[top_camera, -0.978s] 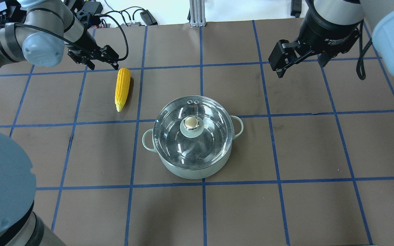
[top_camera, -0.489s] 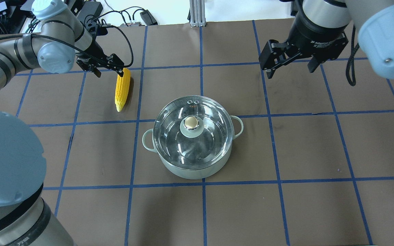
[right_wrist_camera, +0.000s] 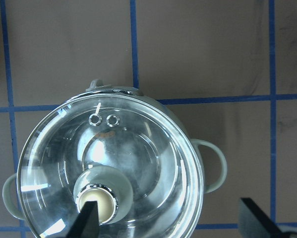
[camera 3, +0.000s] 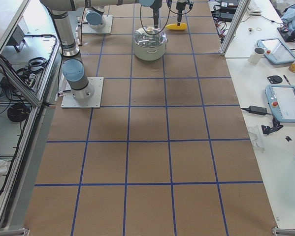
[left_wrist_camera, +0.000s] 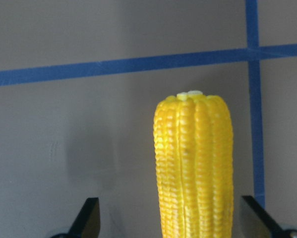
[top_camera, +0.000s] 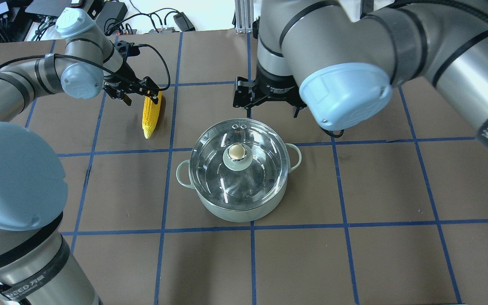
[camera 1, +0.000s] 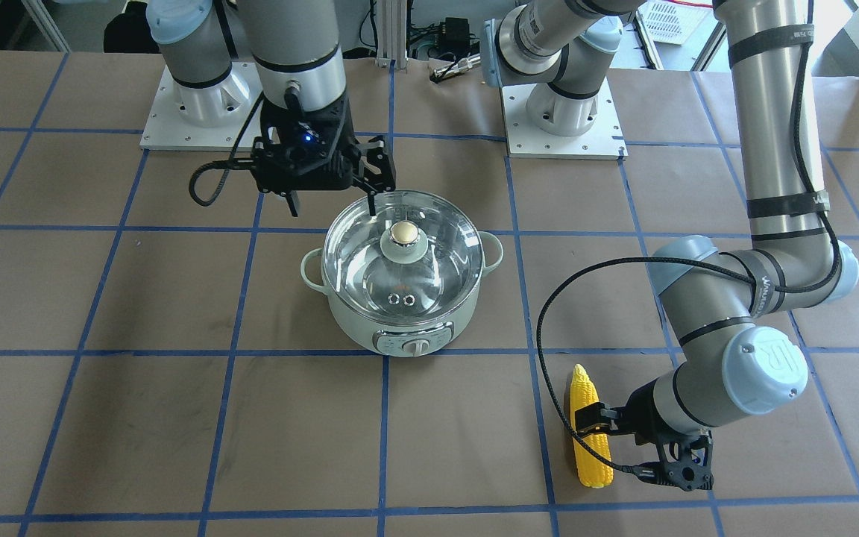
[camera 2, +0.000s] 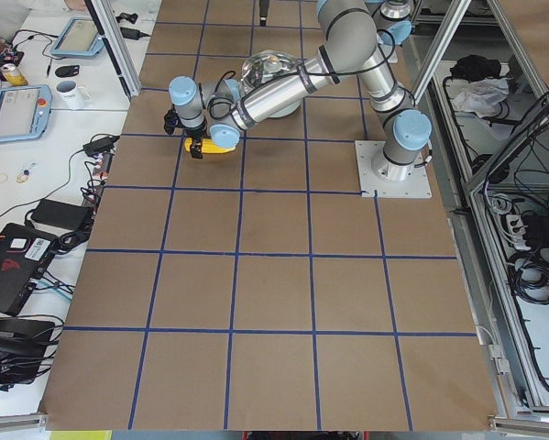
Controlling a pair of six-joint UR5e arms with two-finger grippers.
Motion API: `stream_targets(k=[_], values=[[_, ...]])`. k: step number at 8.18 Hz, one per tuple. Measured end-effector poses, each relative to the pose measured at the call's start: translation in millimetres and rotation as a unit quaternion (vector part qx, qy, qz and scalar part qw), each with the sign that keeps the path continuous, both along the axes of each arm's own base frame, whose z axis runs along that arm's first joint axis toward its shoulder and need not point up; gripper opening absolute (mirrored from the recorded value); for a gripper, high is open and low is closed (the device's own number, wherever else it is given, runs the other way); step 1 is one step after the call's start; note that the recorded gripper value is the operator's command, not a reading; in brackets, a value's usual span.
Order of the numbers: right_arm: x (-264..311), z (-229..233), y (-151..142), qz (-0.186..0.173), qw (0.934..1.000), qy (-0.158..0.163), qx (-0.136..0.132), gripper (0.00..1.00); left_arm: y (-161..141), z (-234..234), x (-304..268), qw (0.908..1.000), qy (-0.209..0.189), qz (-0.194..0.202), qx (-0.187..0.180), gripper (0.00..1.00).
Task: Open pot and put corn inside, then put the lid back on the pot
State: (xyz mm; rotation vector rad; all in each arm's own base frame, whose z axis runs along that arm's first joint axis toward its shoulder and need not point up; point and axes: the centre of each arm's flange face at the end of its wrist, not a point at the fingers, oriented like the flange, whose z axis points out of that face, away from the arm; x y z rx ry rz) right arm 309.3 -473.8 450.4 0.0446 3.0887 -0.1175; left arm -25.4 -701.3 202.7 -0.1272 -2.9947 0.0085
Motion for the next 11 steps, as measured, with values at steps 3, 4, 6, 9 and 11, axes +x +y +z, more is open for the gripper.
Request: stream_targets(k=[3, 4, 6, 9, 11], values=[[58.1, -47.2, 10.2, -0.036, 0.999, 0.004, 0.026, 1.0, -1.6, -14.7, 0.2, 0.9994, 0.002, 0.033, 0.015, 1.0], [65.4, -57.4, 11.6, -0.042, 0.9986, 0.006, 0.032, 1.0, -1.9, -17.6, 0.1, 0.9988, 0.002, 0.045, 0.018, 0.99], [71.4, -78.3, 13.2, -0.049, 0.9978, 0.007, 0.043, 1.0, -2.3, -20.0, -0.3, 0.998, 0.003, 0.059, 0.022, 0.23], [73.5, -96.1, 11.9, -0.051, 0.9972, 0.011, 0.053, 1.0, -2.8, -18.5, -1.9, 0.9966, 0.005, 0.078, 0.024, 0.0], [73.7, -101.2, 11.8, -0.052, 0.9969, 0.013, 0.058, 1.0, -2.8, -13.7, -2.2, 0.9962, 0.004, 0.084, 0.021, 0.0]])
